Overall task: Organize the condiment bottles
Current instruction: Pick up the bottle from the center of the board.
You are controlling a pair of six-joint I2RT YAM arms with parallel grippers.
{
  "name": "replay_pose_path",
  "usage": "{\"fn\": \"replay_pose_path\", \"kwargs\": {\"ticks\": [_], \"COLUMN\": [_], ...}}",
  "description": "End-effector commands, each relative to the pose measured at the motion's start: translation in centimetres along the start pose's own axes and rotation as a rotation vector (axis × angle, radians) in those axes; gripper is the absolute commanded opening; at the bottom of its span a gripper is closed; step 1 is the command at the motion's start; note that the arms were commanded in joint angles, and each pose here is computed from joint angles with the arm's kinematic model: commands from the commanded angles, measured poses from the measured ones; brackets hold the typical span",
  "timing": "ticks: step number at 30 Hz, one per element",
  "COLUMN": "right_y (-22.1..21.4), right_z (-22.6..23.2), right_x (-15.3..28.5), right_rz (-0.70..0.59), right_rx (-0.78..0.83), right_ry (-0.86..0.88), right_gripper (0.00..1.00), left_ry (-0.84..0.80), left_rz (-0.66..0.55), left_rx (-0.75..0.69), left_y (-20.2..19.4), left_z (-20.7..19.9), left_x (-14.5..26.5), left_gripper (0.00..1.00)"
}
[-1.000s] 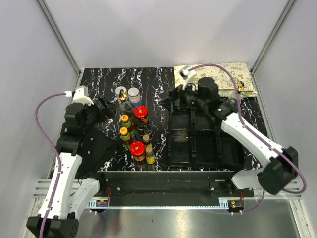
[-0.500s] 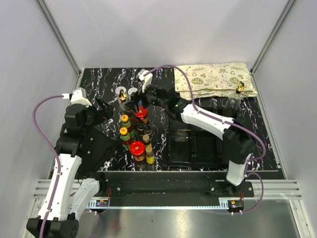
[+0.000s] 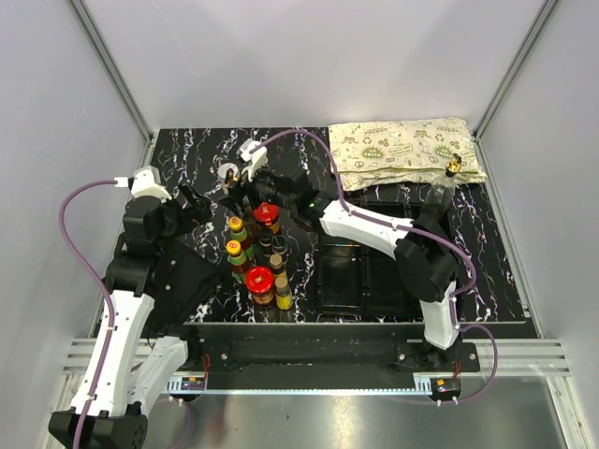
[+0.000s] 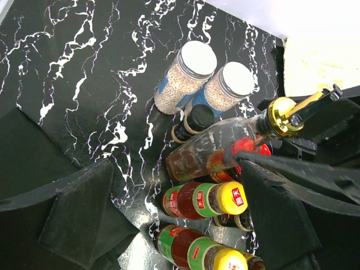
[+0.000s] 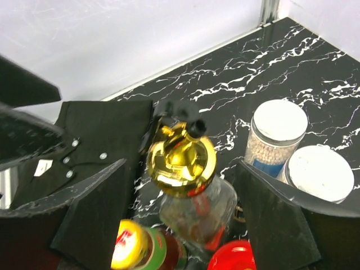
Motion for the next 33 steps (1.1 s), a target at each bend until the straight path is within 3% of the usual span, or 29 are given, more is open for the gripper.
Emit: {"fn": "replay_pose_path", "kwargs": {"ticks": [1, 9, 12, 15, 16, 33], "right_y": [2.2, 1.1, 1.2, 1.5, 1.7, 6.4], "right_z": [1.3, 1.1, 1.2, 1.3, 1.3, 4.3], "right_x": [-1.5, -2.6, -2.5, -2.4, -2.4, -1.0], "right_rz": [-0.100, -0.075, -0.083, -0.101, -0.112, -0.315], "right_rx": [0.028, 0.029, 0.032, 0.036, 0.035, 0.143], "right_ry": [0.016, -0.030, -0.049, -0.080, -0.089, -0.165], "right_gripper": [0.83, 0.60, 0.45, 0.17, 0.02, 0.00], "left_ry": [0.017, 0.020, 0.019, 0.018, 0.018, 0.020], "left_rz": [-0.050, -0.049, -0.047, -0.052, -0.050, -0.061], "left_rx": [-0.016, -0.017, -0.018, -0.020, -0.019, -0.021], "left_y": [1.0, 1.0, 0.9, 1.0, 1.0, 1.0], "left_z": [0.1, 0.1, 0.1, 0.1, 0.1, 0.1], "left_x": [0.5, 0.5, 0.5, 0.6, 0.6, 0.8], "left_gripper": [0.99, 0.99, 0.99, 0.99, 0.99, 0.99]}}
Point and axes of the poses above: each gripper's point midway between its finger pads, its own x axis back along the fingers, its own z axis along the line the jaws close on, y = z × x, the point moved 9 cm from there along x, back along the fingers, and after that the axes turned 15 degrees about -x, right-handed, at the moved point
